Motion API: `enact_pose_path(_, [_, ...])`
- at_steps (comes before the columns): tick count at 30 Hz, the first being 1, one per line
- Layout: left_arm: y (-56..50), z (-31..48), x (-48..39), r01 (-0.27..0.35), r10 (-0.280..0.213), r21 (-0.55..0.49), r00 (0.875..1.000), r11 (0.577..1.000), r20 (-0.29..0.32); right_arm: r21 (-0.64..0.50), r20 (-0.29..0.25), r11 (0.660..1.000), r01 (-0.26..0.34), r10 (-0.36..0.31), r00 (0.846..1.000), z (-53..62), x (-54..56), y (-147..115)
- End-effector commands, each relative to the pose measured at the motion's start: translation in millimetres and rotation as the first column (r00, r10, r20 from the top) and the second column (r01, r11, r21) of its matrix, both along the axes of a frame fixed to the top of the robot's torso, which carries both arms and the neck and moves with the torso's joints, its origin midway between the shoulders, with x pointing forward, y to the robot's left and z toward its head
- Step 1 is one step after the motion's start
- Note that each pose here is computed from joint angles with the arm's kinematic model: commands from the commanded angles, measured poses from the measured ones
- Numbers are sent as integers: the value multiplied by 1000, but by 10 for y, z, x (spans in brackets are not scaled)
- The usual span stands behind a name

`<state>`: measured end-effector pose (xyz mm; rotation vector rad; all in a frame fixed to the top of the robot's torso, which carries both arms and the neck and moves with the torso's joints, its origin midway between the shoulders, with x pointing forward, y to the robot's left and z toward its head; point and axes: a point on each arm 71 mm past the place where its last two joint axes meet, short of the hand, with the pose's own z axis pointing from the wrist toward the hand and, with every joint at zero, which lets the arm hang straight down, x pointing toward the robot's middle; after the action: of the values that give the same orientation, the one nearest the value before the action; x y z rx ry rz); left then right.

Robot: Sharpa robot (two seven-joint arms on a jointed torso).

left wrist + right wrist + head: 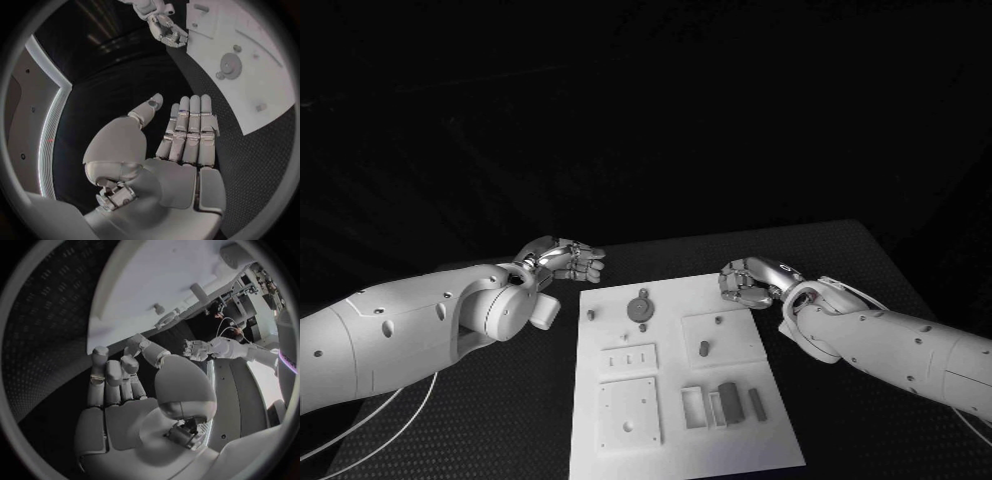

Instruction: Assemble the parts on the task board

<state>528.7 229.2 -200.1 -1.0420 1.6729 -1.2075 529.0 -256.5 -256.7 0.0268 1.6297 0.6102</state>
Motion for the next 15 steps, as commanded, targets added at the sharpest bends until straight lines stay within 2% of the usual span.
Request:
enact_pose_path(1, [-60, 26, -18, 64, -65, 52, 998, 997, 9, -7, 11, 1000, 10, -10, 1000, 85, -1, 91])
enact_pose_path(2, [-84, 38, -25, 84, -84, 74, 996, 994, 4, -14, 10, 1000, 0, 1, 1000, 117, -17, 147])
enact_pose_path(6, [-175, 64, -54, 113, -113, 136, 994, 984, -6, -34, 8, 999, -29, 29, 1000, 213, -55, 306])
enact_pose_path(11, [-380, 42, -123, 175, -163, 196, 984, 965, -77, -56, 4, 997, -60, 61, 998, 349, -128, 540])
enact_pose_path(12, [-423, 28, -141, 198, -181, 203, 979, 959, -98, -58, 3, 996, -64, 65, 998, 371, -136, 576])
enact_pose_path(14, [-520, -6, -174, 266, -238, 214, 960, 940, -148, -57, -4, 996, -71, 71, 997, 398, -152, 648])
enact_pose_path(15, [-565, -10, -180, 275, -245, 219, 958, 936, -152, -55, -3, 996, -73, 73, 997, 414, -158, 681])
